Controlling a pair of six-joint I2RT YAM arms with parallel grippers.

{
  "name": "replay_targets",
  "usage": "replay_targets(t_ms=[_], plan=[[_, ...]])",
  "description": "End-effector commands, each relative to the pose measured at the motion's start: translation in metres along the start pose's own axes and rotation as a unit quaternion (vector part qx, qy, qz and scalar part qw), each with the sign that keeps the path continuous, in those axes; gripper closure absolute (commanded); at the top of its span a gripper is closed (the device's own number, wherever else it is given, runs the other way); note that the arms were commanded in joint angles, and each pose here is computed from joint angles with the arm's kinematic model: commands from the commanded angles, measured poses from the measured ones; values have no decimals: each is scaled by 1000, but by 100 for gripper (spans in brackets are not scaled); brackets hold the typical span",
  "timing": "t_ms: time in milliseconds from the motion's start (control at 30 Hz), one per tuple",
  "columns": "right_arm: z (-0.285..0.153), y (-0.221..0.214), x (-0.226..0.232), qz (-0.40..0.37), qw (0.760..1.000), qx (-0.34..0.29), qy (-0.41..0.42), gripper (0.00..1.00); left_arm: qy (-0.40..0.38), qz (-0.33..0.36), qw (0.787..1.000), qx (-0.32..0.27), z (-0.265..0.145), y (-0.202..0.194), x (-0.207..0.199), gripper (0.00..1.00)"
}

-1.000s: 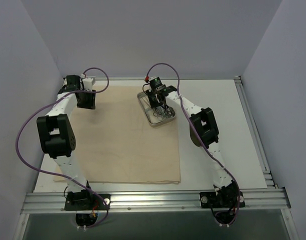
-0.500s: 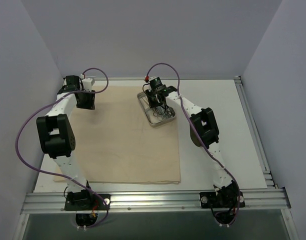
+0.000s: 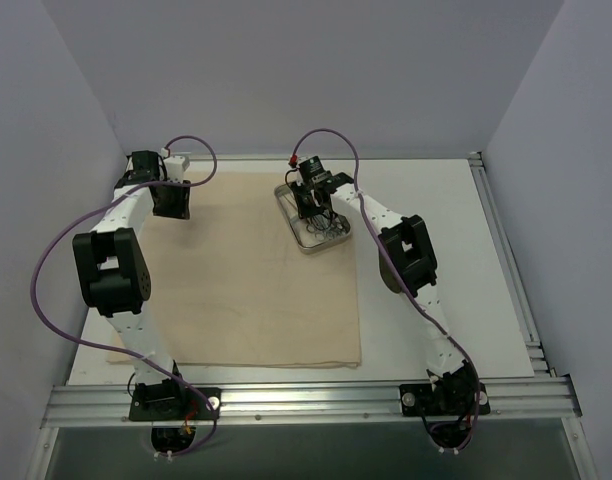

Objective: Open and lay out the surgical kit
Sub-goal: Pick up the medical item from the container.

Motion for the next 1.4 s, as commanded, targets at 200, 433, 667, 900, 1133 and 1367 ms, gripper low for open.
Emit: replay_targets(t_ms=[200,433,667,900,1133,1367], plan=[[-5,1,5,-2,1000,7,4,93,-1,7,1000,-20,-7,9,4,49],[-32,29,9,1,999,-33,3,100,-1,7,1000,-24,-9,11,4,49],[-58,51,14,12,997,-77,-13,100,-2,8,1000,-27,-14,13,3,49],[-88,76,21,35,990,-135,-36,100,-11,10,999,-33,-25,17,-2,49],[-93,84,51,86,980,-179,-28,100,-29,8,998,-46,-45,22,-11,49],[-62,83,119,173,959,-219,48,100,-50,3,997,-55,-61,21,-22,48]])
Point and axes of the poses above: each gripper's point midway between its finger pads, its own z axis out along the fingers, its own x axis along the line the jaws close on, y = z × x, the point moved 2 cm from there along -z, back along the fingers, and after that the axes turned 1 degree about z, right-handed, at the moved point
